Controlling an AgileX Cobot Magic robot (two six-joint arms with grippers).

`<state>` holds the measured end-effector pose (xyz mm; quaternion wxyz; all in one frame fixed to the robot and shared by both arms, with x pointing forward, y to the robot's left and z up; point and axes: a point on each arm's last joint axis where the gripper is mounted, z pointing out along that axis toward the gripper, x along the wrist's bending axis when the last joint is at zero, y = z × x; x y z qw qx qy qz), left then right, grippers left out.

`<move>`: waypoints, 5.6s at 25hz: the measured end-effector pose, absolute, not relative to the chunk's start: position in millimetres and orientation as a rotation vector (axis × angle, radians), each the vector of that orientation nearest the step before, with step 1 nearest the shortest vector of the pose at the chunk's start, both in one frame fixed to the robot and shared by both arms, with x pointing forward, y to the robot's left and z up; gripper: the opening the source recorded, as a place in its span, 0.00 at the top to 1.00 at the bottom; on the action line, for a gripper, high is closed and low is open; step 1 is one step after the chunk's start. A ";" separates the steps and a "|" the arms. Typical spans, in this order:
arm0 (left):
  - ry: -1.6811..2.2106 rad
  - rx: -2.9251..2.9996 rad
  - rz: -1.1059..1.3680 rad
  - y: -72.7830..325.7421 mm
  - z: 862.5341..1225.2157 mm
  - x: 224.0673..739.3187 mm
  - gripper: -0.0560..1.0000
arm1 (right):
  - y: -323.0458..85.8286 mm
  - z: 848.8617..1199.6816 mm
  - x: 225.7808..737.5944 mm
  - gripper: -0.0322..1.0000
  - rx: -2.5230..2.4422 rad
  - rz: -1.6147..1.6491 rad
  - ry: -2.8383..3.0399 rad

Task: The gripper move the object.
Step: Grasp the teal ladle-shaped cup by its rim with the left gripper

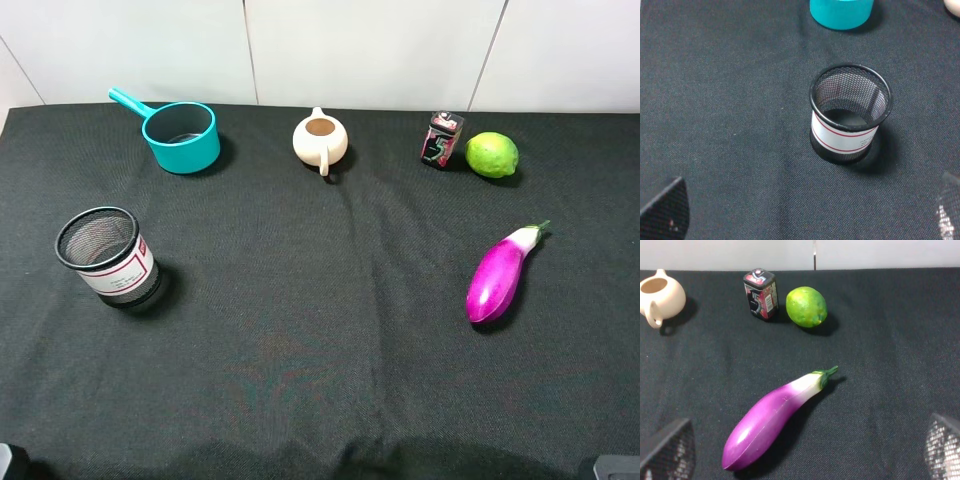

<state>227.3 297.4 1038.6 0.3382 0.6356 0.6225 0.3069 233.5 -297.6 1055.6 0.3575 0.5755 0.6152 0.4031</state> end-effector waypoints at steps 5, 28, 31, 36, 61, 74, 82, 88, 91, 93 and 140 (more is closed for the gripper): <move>1.622 1.656 0.799 297.4 1038.6 227.3 0.02 | -297.6 1055.6 233.5 0.30 1.485 1.040 1.588; 1.609 1.652 0.751 293.9 1038.5 226.7 0.02 | -297.6 1055.6 233.4 0.30 1.485 1.041 1.588; 1.601 1.648 0.730 292.2 1038.6 226.6 0.02 | -297.6 1055.6 233.4 0.30 1.485 1.041 1.588; 1.600 1.647 0.727 291.9 1038.6 226.6 0.02 | -297.6 1055.6 233.4 0.30 1.485 1.041 1.588; 1.880 1.911 0.385 291.3 1103.3 360.2 0.03 | -297.6 1055.6 233.4 0.30 1.485 1.041 1.588; 1.883 2.001 0.334 291.0 1117.5 459.3 0.03 | -297.6 1055.6 233.4 0.30 1.485 1.041 1.588; 1.876 2.078 0.286 290.8 1104.7 507.6 0.03 | -297.6 1055.6 233.4 0.30 1.485 1.041 1.588; 1.892 2.104 0.246 290.6 1087.3 535.6 0.03 | -297.6 1055.6 233.5 0.30 1.485 1.041 1.588; 1.883 2.120 0.242 290.5 1078.7 548.1 0.03 | -297.6 1055.6 233.5 0.30 1.485 1.041 1.588; 1.877 2.129 0.242 290.6 1072.3 556.2 0.03 | -297.6 1055.6 233.5 0.30 1.485 1.041 1.588; 1.540 2.428 0.079 230.1 945.6 680.9 0.04 | -297.5 1055.6 233.5 0.30 1.485 1.042 1.588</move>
